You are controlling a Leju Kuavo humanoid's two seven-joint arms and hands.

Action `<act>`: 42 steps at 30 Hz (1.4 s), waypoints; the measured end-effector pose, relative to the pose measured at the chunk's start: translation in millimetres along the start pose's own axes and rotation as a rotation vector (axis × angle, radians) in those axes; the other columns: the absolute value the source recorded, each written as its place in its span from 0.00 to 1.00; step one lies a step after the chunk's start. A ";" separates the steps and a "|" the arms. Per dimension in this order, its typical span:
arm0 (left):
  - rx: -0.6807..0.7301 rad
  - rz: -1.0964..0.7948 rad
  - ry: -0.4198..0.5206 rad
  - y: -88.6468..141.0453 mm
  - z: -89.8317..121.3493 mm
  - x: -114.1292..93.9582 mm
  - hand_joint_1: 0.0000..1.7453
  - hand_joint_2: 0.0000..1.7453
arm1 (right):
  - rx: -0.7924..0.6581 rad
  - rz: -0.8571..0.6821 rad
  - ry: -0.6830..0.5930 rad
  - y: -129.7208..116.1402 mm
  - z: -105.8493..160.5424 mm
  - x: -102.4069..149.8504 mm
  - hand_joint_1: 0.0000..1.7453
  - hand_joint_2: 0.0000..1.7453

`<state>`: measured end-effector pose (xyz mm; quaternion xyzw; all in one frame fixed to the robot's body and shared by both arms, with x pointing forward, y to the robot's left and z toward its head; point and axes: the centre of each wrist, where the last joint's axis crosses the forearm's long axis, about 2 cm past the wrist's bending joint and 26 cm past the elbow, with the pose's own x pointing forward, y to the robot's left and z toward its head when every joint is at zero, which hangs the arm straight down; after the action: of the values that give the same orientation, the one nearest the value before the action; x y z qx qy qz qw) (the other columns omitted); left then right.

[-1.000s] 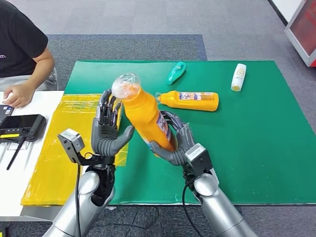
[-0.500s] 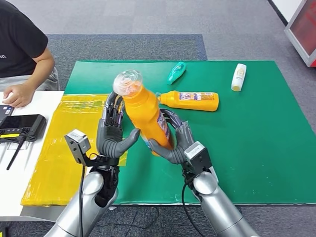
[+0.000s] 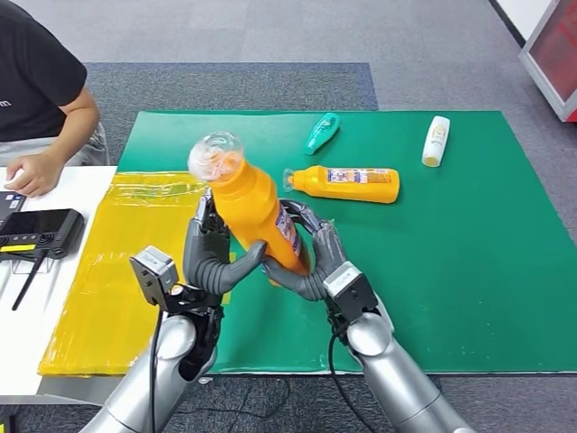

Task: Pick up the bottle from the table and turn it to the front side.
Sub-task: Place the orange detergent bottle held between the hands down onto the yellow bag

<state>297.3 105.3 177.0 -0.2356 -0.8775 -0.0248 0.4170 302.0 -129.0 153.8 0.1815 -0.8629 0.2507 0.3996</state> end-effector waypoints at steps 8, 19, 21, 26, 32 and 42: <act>-0.007 -0.010 -0.004 1.1 -1.4 0.4 0.00 1.00 | 0.006 0.001 -0.003 1.3 -0.9 0.4 1.00 1.00; -0.017 -0.018 -0.015 4.9 -5.9 5.1 0.00 1.00 | 0.013 0.005 -0.011 0.6 -3.8 1.3 1.00 1.00; -0.021 -0.017 -0.022 5.7 -6.6 6.9 0.00 1.00 | 0.015 0.006 -0.013 0.9 -4.2 1.5 1.00 1.00; -0.026 -0.018 -0.033 7.1 -8.0 10.4 0.00 1.00 | 0.018 0.007 -0.017 1.1 -5.2 1.8 1.00 1.00; -0.032 -0.017 -0.038 8.0 -8.3 12.1 0.85 1.00 | 0.023 0.006 -0.020 1.8 -5.9 2.1 1.00 1.00; -0.057 -0.029 -0.058 8.9 -10.5 16.0 0.00 1.00 | 0.032 0.010 -0.027 2.4 -7.7 2.8 1.00 1.00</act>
<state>300.0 117.0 194.3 -0.2353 -0.8915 -0.0487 0.3840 303.6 -122.9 159.5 0.1869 -0.8649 0.2641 0.3839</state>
